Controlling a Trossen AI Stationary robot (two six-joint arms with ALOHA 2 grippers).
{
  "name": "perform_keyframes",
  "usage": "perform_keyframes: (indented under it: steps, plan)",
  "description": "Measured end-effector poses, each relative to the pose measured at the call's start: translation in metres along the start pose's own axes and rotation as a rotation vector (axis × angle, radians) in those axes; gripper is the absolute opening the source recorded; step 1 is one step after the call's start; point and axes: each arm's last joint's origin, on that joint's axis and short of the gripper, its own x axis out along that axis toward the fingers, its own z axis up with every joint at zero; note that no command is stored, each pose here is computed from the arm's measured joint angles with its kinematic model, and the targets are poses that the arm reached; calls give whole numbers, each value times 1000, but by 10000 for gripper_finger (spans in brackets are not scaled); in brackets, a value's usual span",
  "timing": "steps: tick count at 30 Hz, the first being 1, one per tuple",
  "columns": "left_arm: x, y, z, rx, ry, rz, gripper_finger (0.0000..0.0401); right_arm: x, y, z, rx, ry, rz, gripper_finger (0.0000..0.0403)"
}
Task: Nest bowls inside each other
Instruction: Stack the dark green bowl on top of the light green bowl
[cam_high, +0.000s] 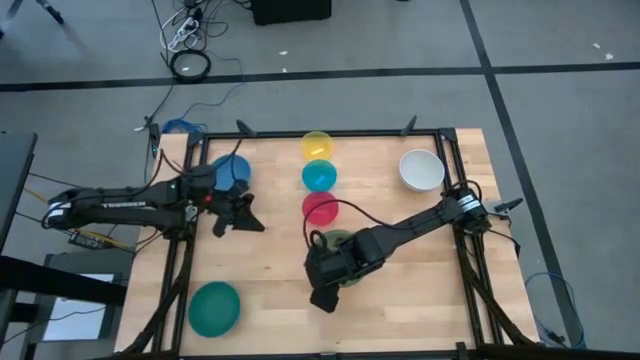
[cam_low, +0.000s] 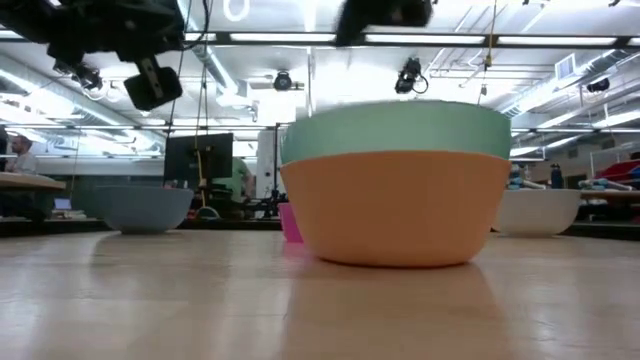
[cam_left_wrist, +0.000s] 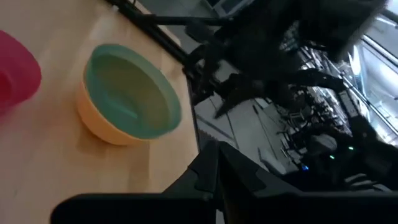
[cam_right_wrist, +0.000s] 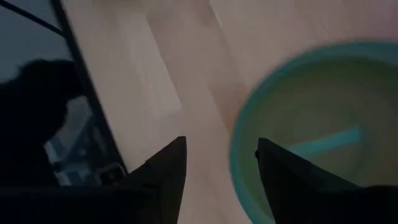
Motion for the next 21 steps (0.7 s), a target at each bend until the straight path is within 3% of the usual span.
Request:
perform_keyframes:
  steps: [7,14,21]
  plan:
    - [-18,-22,-5,-9,1,14,21,12,-2,-7,-7,28,-30,170]
    - [-27,-45,-25,-93,256,195,21,8,5,0,-47,-38,38,168]
    - [4,-58,-54,-154,460,244,21,2,-4,17,-84,-91,22,169]
